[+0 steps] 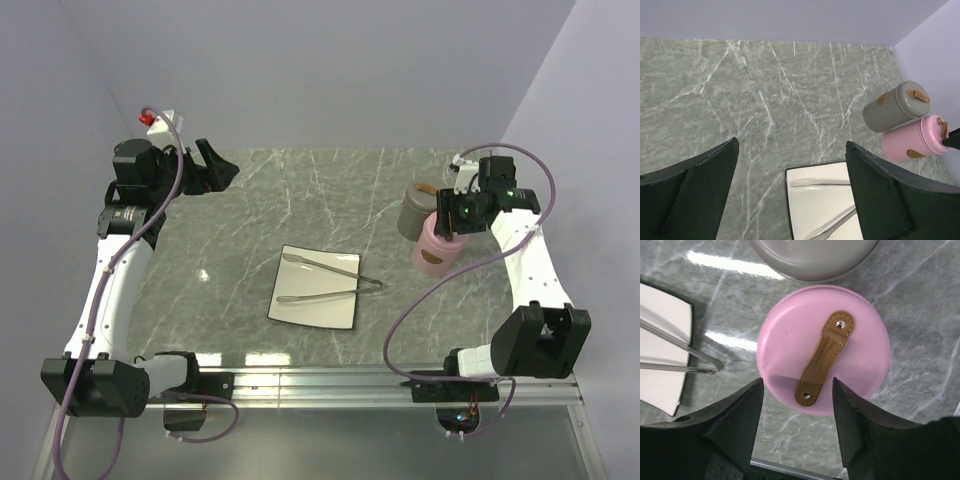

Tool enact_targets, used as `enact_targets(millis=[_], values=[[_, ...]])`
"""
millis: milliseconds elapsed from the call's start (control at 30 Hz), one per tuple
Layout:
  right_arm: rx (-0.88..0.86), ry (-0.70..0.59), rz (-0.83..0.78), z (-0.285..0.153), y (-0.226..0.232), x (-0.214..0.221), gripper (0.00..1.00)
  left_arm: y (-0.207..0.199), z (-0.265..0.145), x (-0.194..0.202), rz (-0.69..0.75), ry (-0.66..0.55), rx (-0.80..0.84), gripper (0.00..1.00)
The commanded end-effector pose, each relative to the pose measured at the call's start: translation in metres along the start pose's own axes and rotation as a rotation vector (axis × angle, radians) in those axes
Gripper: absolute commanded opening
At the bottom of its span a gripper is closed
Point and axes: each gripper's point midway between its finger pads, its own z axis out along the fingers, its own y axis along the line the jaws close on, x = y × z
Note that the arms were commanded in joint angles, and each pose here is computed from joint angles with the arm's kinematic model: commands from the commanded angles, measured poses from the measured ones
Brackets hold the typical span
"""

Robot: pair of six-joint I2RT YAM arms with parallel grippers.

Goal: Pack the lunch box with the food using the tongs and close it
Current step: Adjust the packing box at the center of the board.

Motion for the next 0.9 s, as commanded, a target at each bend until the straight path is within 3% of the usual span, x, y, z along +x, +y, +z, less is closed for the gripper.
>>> enact_targets(millis=[0, 233, 567, 867], values=[[-0.011, -0.151, -0.029, -0.036, 0.007, -0.044, 0.64, -0.007, -0.007, -0.013, 0.026, -0.048, 0.019, 0.93], [-0.017, -0.222, -0.038, -0.045, 0.005, -0.092, 0.64, -0.01, -0.001, -0.008, 0.01, -0.021, 0.054, 0.97], [-0.077, -0.24, -0.06, -0.014, 0.007, -0.129, 0.65, -0.008, 0.005, 0.006, 0.003, 0.005, 0.074, 0.99], [-0.068, -0.16, -0.07, 0.032, 0.006, -0.123, 0.65, -0.007, 0.009, 0.009, -0.007, 0.022, 0.082, 0.99]])
